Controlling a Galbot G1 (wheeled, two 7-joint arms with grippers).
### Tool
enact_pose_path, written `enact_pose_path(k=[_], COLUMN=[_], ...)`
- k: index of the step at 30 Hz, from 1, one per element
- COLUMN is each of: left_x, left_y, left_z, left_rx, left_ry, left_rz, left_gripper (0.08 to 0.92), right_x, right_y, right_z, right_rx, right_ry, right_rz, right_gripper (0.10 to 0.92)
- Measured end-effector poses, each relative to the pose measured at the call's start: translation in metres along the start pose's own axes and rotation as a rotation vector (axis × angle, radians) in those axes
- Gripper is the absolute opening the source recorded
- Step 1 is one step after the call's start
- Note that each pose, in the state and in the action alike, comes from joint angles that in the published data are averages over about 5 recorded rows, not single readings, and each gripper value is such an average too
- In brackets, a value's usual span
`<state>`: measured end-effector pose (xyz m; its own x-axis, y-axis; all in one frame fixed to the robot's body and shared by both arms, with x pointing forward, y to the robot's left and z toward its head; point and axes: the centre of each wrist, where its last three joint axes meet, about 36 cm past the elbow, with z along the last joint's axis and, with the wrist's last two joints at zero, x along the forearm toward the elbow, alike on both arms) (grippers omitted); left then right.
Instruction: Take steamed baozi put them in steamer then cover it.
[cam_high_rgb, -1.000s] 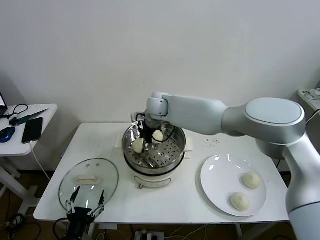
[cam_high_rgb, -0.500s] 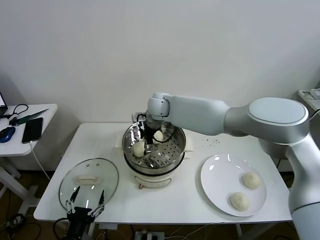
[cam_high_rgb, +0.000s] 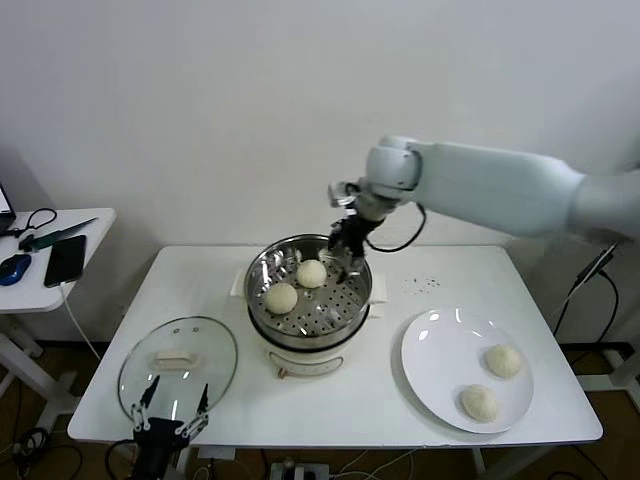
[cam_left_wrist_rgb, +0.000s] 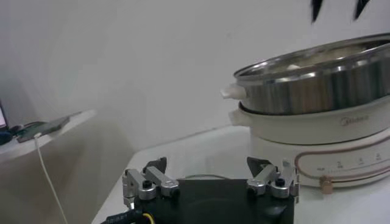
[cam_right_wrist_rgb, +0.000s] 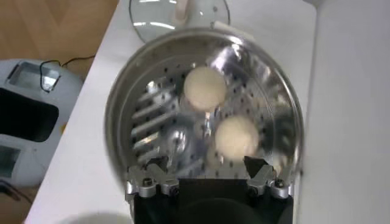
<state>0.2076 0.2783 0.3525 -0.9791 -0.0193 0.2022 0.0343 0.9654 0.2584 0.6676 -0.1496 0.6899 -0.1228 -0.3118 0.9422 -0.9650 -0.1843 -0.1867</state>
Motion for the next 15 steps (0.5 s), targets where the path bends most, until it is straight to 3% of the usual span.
enact_pose_path(k=[7, 15], left_x=[0.002, 0.006], left_y=[-0.002, -0.002], left_z=[-0.002, -0.005], left_rx=[-0.005, -0.019], left_ry=[0.0, 0.003], left_rz=[-0.001, -0.004], left_gripper=[0.823, 0.823], right_x=[0.018, -0.012], right_y=[0.05, 0.118], right_z=[0.077, 0.151], right_rx=[-0.053, -0.102], right_ry=[0.029, 0.09], right_rz=[-0.017, -0.084], right_gripper=[0.823, 0.823])
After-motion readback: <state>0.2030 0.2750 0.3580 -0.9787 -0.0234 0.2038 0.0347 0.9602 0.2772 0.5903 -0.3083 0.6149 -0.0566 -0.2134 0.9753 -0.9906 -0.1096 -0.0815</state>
